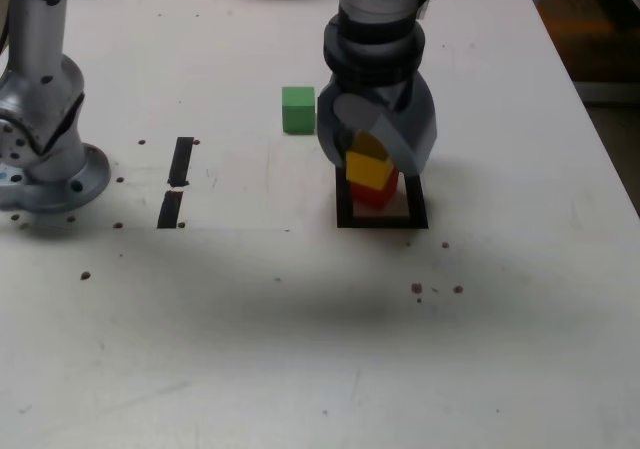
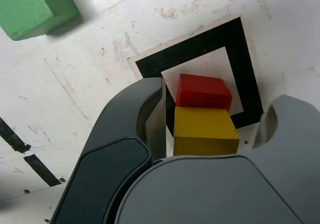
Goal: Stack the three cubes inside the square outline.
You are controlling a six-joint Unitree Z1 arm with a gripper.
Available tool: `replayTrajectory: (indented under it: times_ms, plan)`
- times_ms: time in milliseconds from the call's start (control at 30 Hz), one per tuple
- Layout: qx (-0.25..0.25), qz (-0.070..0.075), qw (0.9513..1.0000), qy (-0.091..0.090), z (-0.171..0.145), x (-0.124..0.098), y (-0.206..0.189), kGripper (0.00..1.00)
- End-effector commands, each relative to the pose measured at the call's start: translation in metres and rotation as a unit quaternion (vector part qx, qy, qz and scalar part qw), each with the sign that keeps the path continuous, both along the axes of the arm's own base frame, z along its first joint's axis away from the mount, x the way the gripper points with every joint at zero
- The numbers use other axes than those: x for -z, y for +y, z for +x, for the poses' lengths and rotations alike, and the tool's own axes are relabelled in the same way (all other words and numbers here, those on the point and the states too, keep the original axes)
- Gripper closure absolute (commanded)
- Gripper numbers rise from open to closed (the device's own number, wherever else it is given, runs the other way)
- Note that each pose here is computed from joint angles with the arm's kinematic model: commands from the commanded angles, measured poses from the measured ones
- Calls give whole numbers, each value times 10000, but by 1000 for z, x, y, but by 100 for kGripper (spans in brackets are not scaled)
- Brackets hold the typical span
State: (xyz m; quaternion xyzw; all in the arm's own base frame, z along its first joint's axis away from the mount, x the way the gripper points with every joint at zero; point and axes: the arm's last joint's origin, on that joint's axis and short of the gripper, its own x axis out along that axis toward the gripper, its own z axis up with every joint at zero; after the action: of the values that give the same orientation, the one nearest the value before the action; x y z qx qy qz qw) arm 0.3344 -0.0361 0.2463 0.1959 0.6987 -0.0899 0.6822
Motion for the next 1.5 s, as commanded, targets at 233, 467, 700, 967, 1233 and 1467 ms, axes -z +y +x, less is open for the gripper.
replayTrajectory:
  times_ms: [233,467,700,967,1233,1467]
  plan:
    - [-110,1,9997,-223,-15,-21,3,12]
    - [-231,226,9976,-609,-49,-66,13,12]
    - [-705,368,9958,-448,-80,-77,40,7]
    - [-1629,477,9855,-86,-87,-49,71,1]
    - [-2091,554,9762,140,-73,-25,98,3]
    - [-2268,444,9721,411,-60,-2,120,4]
